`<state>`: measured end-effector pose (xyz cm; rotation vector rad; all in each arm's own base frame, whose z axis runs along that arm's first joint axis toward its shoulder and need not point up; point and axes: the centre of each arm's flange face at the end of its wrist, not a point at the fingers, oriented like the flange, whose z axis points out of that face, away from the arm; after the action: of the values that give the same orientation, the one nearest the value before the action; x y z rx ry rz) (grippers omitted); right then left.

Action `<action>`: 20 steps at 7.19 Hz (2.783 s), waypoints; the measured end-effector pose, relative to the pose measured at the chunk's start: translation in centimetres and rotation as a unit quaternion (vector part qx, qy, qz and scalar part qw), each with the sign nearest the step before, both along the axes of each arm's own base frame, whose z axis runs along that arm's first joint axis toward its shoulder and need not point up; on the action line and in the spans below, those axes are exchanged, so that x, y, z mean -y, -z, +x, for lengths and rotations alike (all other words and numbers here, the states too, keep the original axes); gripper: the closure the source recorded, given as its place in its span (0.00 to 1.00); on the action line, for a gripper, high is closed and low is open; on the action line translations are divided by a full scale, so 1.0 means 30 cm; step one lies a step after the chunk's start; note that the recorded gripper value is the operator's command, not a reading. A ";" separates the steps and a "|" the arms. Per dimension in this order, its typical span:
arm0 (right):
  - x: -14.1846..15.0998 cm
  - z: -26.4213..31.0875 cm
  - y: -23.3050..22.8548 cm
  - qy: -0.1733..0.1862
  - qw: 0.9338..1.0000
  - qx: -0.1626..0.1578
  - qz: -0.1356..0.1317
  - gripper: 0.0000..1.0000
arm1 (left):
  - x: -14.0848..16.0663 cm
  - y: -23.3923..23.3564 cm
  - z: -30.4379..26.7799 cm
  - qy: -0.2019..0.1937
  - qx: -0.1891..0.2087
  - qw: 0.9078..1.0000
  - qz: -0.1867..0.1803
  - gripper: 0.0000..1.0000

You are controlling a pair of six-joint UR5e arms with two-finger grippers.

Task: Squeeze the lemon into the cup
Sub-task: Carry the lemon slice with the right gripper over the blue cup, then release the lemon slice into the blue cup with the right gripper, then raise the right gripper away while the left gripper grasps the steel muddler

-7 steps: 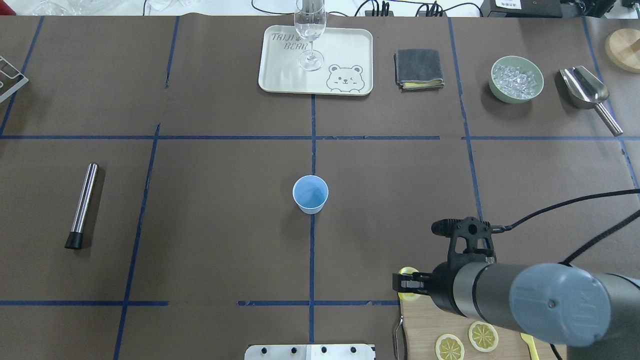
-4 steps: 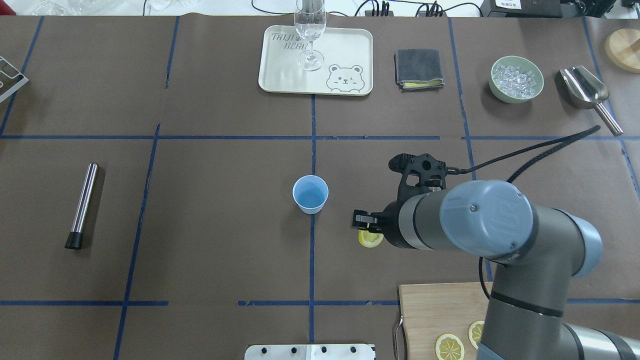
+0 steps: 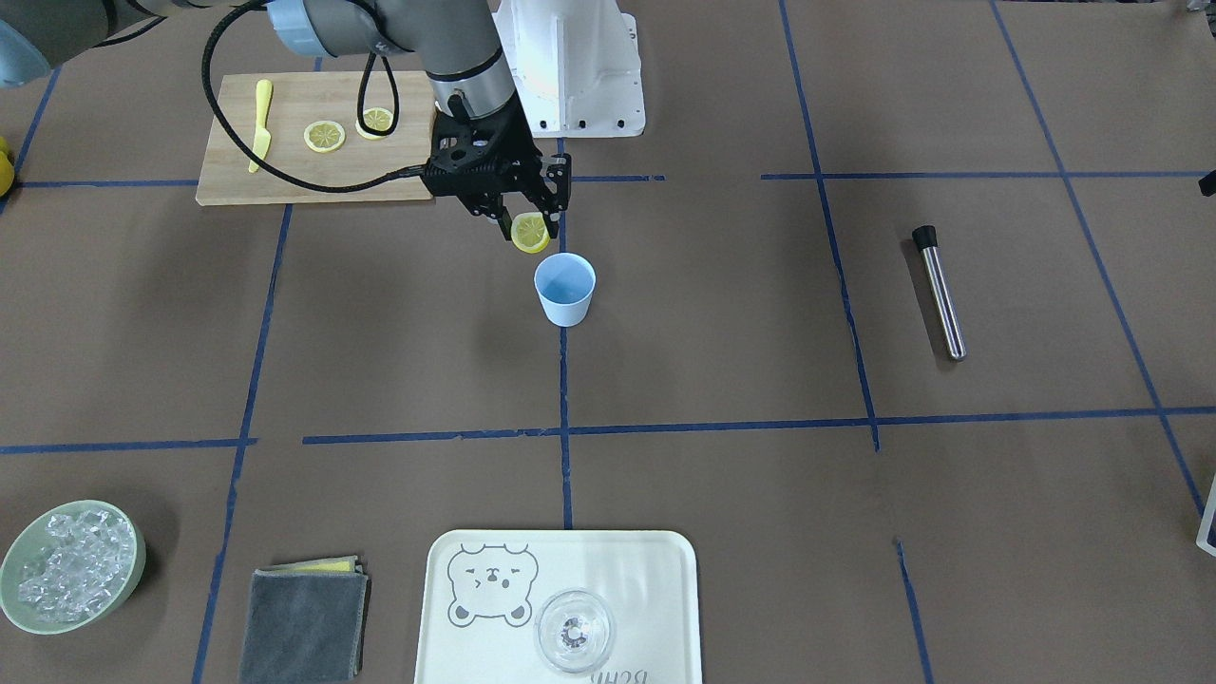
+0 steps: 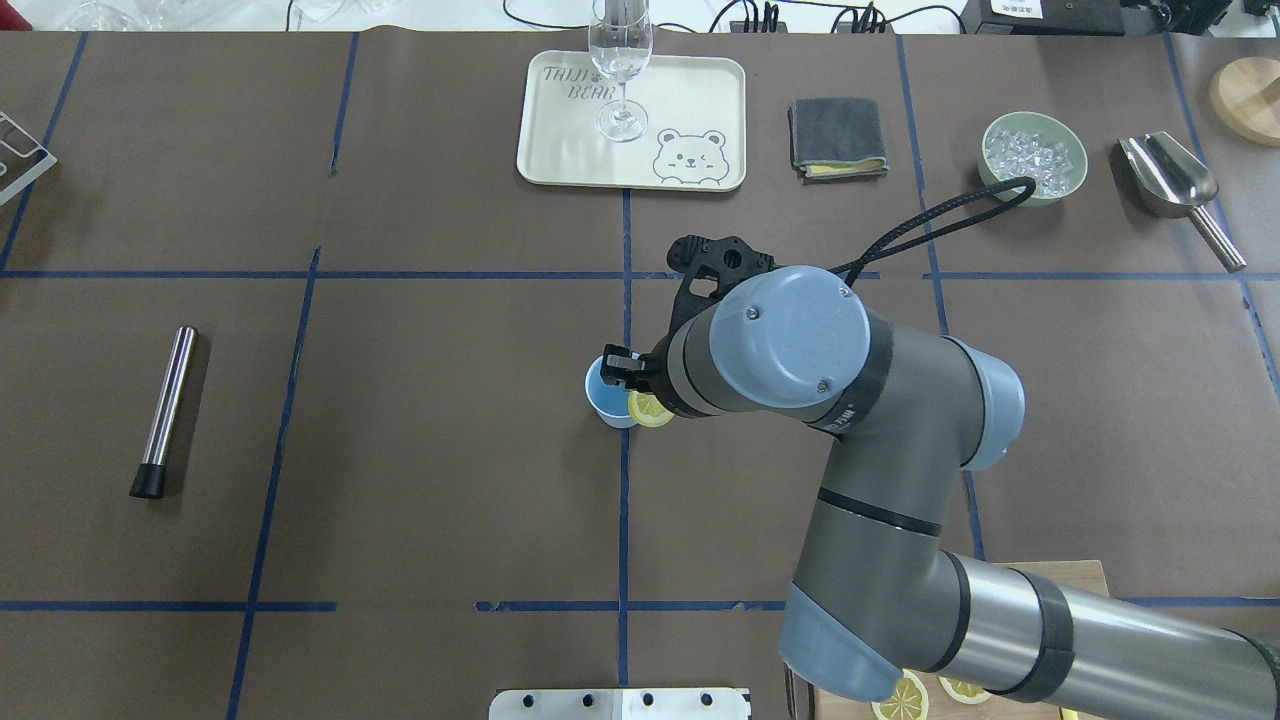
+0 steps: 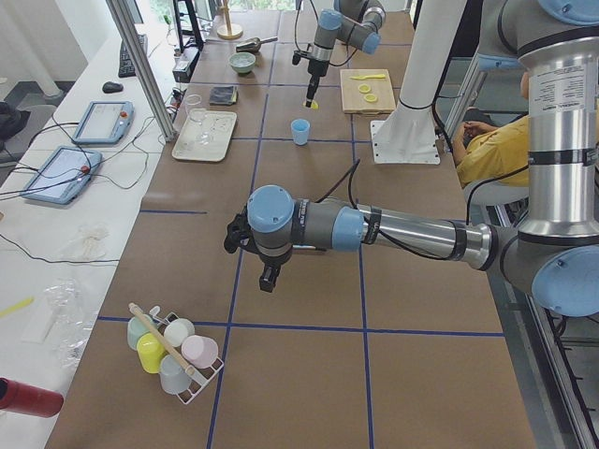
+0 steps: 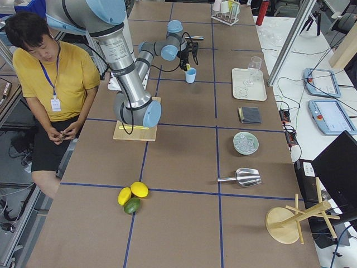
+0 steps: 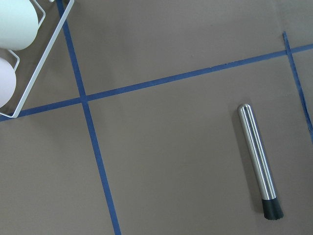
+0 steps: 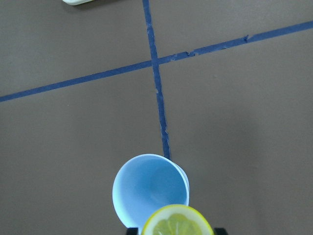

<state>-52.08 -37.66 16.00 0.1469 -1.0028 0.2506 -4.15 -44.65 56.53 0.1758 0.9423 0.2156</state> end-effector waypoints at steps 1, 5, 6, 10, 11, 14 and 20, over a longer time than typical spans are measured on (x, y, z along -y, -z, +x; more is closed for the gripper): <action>0.026 -0.048 -0.002 -0.002 1.000 0.002 0.000 0.42 | 0.000 0.002 -0.001 0.000 0.000 1.000 0.001 0.00; 0.062 -0.111 -0.011 -0.004 1.000 0.007 0.003 0.08 | -0.001 0.008 -0.001 0.001 0.000 1.000 0.002 0.00; 0.065 -0.116 -0.016 -0.003 1.000 0.005 0.003 0.00 | -0.001 0.009 -0.001 0.001 0.000 1.000 0.002 0.00; 0.077 -0.110 -0.012 -0.004 1.000 0.006 0.003 0.00 | 0.001 0.009 0.003 0.001 0.000 1.000 0.001 0.00; 0.107 -0.078 -0.014 -0.003 1.000 0.008 -0.003 0.00 | 0.008 0.012 0.009 -0.001 0.001 1.000 0.003 0.00; 0.244 0.296 -0.213 0.044 0.999 0.009 -0.022 0.00 | 0.077 0.009 0.189 -0.033 0.006 0.998 0.055 0.00; 0.275 0.992 -0.836 0.158 0.982 -0.076 0.065 0.00 | 0.160 0.035 0.739 0.015 0.054 0.998 -0.036 0.08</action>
<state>-22.32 -45.90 41.08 0.1217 -0.8751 -0.1168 18.01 -49.46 55.47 0.1117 0.8384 0.1618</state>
